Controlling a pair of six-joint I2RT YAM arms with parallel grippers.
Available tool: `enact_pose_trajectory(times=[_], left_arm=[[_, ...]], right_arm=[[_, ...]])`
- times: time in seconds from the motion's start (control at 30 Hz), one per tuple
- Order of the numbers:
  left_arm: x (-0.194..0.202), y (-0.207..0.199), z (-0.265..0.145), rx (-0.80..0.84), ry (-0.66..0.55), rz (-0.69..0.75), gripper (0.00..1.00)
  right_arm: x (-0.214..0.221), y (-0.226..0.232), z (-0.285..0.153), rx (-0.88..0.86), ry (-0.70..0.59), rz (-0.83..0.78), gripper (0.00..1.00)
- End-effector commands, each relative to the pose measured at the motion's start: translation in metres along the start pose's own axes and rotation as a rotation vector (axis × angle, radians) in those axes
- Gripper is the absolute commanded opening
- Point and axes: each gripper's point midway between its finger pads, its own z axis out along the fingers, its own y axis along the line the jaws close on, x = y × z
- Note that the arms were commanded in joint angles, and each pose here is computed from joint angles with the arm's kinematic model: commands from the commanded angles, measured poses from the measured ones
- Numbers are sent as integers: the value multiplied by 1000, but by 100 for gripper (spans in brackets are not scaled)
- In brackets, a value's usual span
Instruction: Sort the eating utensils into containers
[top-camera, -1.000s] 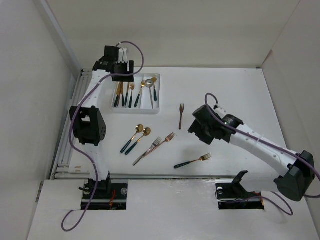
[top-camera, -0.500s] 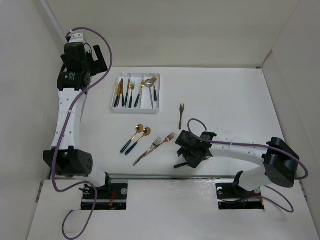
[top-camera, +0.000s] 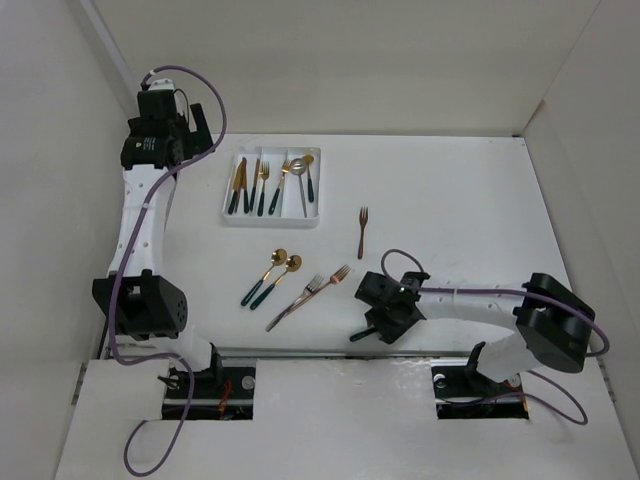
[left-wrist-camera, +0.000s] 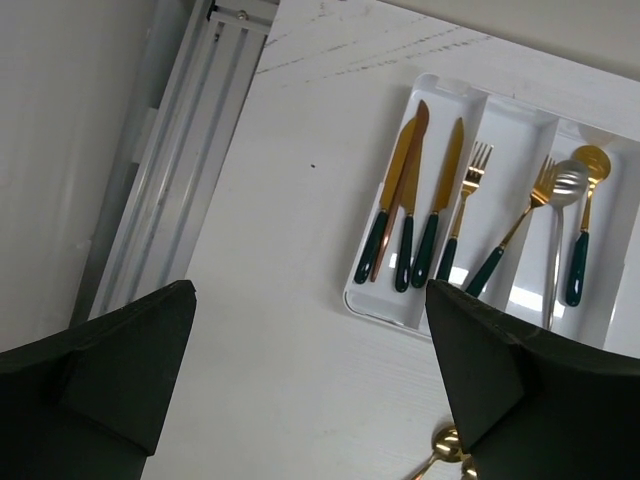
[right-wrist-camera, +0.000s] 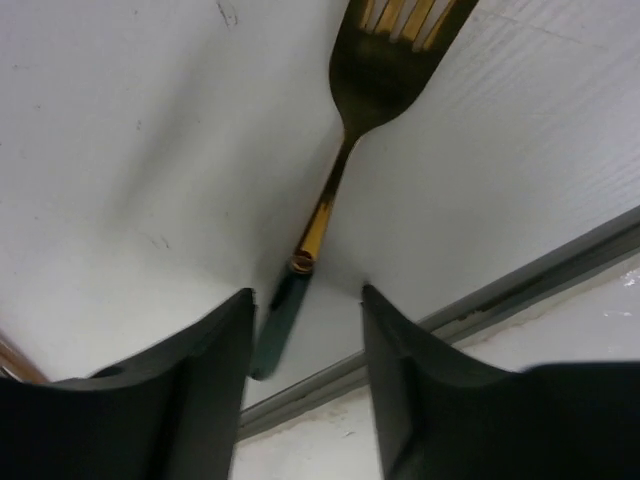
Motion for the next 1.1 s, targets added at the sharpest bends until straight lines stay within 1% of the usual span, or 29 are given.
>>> enact_pose_trajectory(times=[0.0,0.07,0.1,0.23,0.27,0.33,0.37,0.4,0.43,0.47,0.5,0.53,0.57,0.6,0.63,0.7,0.73,0.77,0.8,0.83,0.87,0.9,0.93,0.97,1.0,1.03,1.07], left_arm=[[-20,15,-16,-30,-62,4,99],[-21,19,-16,-38,-63,-1,99],[-19,18,-18,-29,-61,0,99],[-18,23,-19,-25,-58,-10,97],[-18,23,-19,-25,-57,-1,97],[-20,22,-23,-13,-66,7,97],[-20,20,-23,4,-64,25,97],[-22,20,-27,25,-72,36,99],[-18,15,-26,65,-60,93,99],[-17,11,-31,113,-59,121,100],[-10,-9,-32,235,-43,153,100],[1,-17,-33,298,-10,180,100],[5,-27,-36,365,1,205,100],[15,-47,-44,504,16,244,100],[26,-56,-45,573,47,256,98],[41,-71,-56,678,92,276,96],[49,-89,-66,759,99,327,96],[61,-97,-74,803,136,351,96],[63,-105,-83,850,139,377,96],[71,-123,-98,955,158,399,96],[68,-130,-112,1016,129,454,96],[77,-133,-123,1065,175,456,96],[78,-136,-127,1100,183,459,98],[70,-143,-144,1153,153,478,98],[74,-145,-151,1179,173,493,99],[73,-145,-157,1198,170,511,99],[68,-148,-165,1218,154,518,99]], right_arm=[[3,5,8,5,-10,25,48],[6,12,8,1,-8,11,41],[7,12,11,13,-13,-1,36],[7,6,20,40,-24,-19,21],[8,5,19,44,-14,-18,14],[6,-4,27,55,-18,-21,6],[5,-8,29,65,-22,-22,0],[3,-10,29,62,-30,-23,0],[1,-9,30,57,-42,-23,0],[-2,-8,28,42,-54,-67,0],[-11,1,25,3,-105,-107,0],[-11,22,14,-56,-123,-145,0],[-18,25,7,-55,-161,-243,0],[-22,36,-3,-76,-193,-279,0],[-30,64,-26,-145,-258,-289,0],[-44,80,-51,-175,-342,-354,0],[-55,96,-68,-228,-407,-358,0],[-58,117,-93,-303,-431,-347,0],[-63,128,-113,-358,-458,-361,0],[-70,140,-130,-406,-504,-354,0],[-76,157,-156,-473,-521,-330,0],[-77,172,-175,-535,-546,-365,0],[-82,183,-187,-570,-561,-365,0],[-92,193,-200,-601,-589,-355,0],[-98,206,-223,-657,-605,-341,0],[-101,221,-239,-717,-624,-367,0],[-101,230,-250,-764,-609,-380,0]])
